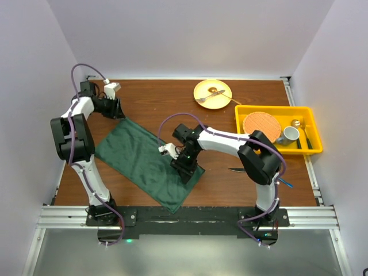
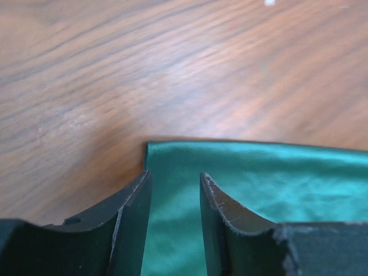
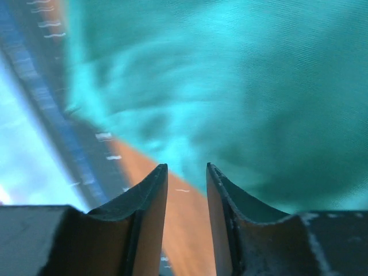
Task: Fold the napkin into a case and place the utensils inside
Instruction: Rotate the rectangle-folded napkin at the center of the board.
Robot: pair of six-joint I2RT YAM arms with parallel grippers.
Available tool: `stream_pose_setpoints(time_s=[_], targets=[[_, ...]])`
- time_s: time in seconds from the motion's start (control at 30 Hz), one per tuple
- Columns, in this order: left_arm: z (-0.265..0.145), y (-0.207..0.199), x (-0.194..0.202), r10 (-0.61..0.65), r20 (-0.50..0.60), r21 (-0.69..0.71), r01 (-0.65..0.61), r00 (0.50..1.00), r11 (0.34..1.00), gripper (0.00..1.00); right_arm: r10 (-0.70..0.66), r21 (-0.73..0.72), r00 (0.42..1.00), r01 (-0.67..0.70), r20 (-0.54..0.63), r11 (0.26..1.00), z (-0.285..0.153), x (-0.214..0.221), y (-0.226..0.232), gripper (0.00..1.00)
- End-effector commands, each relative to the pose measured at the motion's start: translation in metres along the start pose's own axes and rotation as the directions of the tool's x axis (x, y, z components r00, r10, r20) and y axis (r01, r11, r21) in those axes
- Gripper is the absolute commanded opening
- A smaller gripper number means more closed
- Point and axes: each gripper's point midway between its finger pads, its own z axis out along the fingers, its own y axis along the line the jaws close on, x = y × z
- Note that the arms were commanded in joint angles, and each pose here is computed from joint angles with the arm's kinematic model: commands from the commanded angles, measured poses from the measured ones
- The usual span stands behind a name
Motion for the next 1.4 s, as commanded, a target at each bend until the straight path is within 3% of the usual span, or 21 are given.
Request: stream_pose_setpoints(time_s=[0.0,0.13,0.2,0.43,0.6,0.8,1.07,1.3,1.37], targets=[[-0.054,-0.034,-0.030,0.146,0.065,-0.016,-0.145,0.987,0.989,0.45,-0.005,-0.099,0.989,0.020,0.150,0.995,-0.049,-0.036,0.032,0.39],[-0.071,-0.030,0.003,0.189,-0.003,-0.106,-0.188,0.982,0.976,0.48,0.016,0.000,0.980,-0.016,0.200,1.000,-0.062,-0.051,-0.002,0.38],[-0.072,-0.027,0.022,0.152,-0.020,-0.106,-0.154,0.988,0.982,0.49,0.012,0.043,0.978,-0.021,0.207,0.999,-0.061,-0.057,-0.015,0.36],[-0.071,-0.046,0.071,0.128,-0.094,-0.011,-0.130,0.987,0.992,0.41,0.035,0.075,0.963,-0.057,0.266,0.996,-0.043,-0.087,-0.042,0.24],[-0.058,-0.046,0.103,0.107,-0.156,-0.009,-0.109,0.982,0.994,0.34,0.069,0.099,0.978,-0.090,0.197,0.991,-0.017,-0.066,-0.058,0.11],[-0.025,-0.036,0.111,0.097,-0.202,-0.005,-0.100,0.975,0.995,0.32,0.095,0.101,0.987,-0.109,0.130,0.989,-0.004,-0.034,-0.058,0.09],[0.009,-0.015,0.057,0.087,-0.163,-0.023,-0.092,0.983,0.996,0.32,0.118,-0.003,0.985,-0.118,0.125,0.993,-0.007,-0.029,-0.036,0.13],[-0.039,0.007,-0.039,0.188,0.029,-0.074,-0.186,0.982,0.980,0.50,0.123,-0.022,0.957,-0.121,0.261,0.992,-0.049,-0.075,-0.035,0.16],[-0.038,0.019,-0.037,0.183,0.000,-0.075,-0.183,0.983,0.980,0.52,0.117,-0.014,0.952,-0.118,0.284,0.993,-0.055,-0.084,-0.037,0.17]])
